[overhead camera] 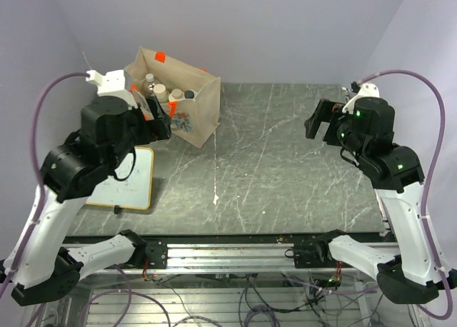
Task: Take the personal care products out of the canvas bag
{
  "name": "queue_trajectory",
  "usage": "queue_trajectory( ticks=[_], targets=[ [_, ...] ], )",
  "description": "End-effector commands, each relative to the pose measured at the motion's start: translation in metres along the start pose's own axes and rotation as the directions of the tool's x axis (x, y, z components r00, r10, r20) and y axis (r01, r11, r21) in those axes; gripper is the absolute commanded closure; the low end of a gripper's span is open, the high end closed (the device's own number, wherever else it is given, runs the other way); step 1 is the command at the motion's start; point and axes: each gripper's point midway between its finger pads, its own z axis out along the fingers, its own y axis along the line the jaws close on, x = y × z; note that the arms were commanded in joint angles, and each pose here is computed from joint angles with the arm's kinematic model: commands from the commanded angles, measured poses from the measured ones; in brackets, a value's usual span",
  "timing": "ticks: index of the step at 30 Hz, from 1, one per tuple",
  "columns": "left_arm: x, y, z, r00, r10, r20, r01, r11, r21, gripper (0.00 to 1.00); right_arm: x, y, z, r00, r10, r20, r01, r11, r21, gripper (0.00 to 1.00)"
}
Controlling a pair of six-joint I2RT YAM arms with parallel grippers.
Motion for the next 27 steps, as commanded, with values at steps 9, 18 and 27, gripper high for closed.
queue_trajectory(
  ticks=[9,18,27],
  targets=[
    [0.041,0.007,0.068,0.995,-0.087,-0.052,0.083,0.994,-0.068,0.01,0.06,-0.04,0.016,0.994,0.035,-0.1,-0.03,0.998,0.054,0.0],
    [0.025,-0.028,0.099,0.995,-0.087,-0.047,0.09,0.994,0.067,0.01,0.079,-0.039,0.022,0.991,0.023,-0.129,-0.02,1.0,0.02,0.0],
    [-0.008,-0.079,0.148,0.998,-0.048,-0.028,0.052,0.979,0.198,0.05,0.078,-0.037,0.025,0.992,0.021,-0.122,-0.019,1.0,0.01,0.0]
  ],
)
